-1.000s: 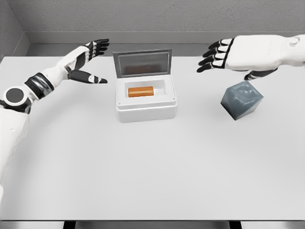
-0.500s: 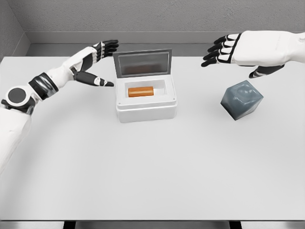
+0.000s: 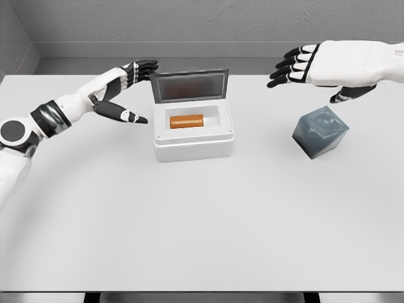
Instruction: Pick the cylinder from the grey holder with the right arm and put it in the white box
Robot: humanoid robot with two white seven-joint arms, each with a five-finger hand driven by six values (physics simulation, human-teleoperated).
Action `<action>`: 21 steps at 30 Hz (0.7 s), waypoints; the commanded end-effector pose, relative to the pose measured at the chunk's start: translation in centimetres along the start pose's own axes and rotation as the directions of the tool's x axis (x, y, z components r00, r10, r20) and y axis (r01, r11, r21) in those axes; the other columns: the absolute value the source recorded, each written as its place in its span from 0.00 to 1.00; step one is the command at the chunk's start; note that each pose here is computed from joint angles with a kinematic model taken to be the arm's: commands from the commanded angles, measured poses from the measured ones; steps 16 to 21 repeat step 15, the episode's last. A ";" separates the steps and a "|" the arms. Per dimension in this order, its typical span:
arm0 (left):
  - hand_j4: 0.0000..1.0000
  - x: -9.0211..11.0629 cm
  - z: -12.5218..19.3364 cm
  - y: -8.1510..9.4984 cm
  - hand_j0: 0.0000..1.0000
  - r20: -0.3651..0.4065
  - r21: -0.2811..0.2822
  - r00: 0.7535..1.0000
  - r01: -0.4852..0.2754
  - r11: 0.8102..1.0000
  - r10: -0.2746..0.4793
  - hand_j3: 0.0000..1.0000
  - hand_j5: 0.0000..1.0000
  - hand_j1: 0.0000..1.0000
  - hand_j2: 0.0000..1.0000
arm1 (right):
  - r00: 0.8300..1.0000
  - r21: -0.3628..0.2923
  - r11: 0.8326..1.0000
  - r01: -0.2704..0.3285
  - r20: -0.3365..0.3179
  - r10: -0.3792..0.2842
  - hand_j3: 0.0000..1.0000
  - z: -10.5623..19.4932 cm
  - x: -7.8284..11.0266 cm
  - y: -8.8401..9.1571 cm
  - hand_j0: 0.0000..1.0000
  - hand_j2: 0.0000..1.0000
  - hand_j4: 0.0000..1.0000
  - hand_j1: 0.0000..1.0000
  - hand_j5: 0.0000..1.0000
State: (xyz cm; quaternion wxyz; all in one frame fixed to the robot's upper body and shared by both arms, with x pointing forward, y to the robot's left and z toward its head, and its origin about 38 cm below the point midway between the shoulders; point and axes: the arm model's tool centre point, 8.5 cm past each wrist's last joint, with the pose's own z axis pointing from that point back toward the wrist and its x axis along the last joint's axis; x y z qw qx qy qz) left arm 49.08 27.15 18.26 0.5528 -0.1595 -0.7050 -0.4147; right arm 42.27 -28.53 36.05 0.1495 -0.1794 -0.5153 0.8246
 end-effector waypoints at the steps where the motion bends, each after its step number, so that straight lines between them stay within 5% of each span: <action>1: 1.00 0.5 0.3 0.3 1.00 0.008 0.001 1.000 0.004 1.000 -0.004 1.00 1.00 1.00 1.00 | 1.000 -0.003 1.000 0.005 -0.002 -0.005 1.00 0.0 -0.1 0.0 1.00 1.00 1.00 1.00 1.00; 9: 1.00 -1.0 3.9 1.8 1.00 -0.063 0.039 0.998 0.011 0.999 -0.009 1.00 1.00 1.00 1.00 | 1.000 -0.003 1.000 0.005 0.000 -0.005 1.00 0.0 0.0 0.0 1.00 1.00 1.00 1.00 1.00; 14: 1.00 -2.5 6.1 3.8 1.00 -0.100 0.132 0.995 -0.006 0.991 0.020 1.00 1.00 1.00 1.00 | 1.000 0.005 1.000 0.014 0.010 -0.014 1.00 -0.3 0.3 0.5 1.00 1.00 1.00 1.00 1.00; 21: 1.00 -2.5 6.2 3.9 1.00 -0.101 0.135 0.995 -0.004 0.991 0.018 1.00 1.00 1.00 1.00 | 1.000 0.005 1.000 0.014 0.010 -0.014 1.00 -0.3 0.3 0.5 1.00 1.00 1.00 1.00 1.00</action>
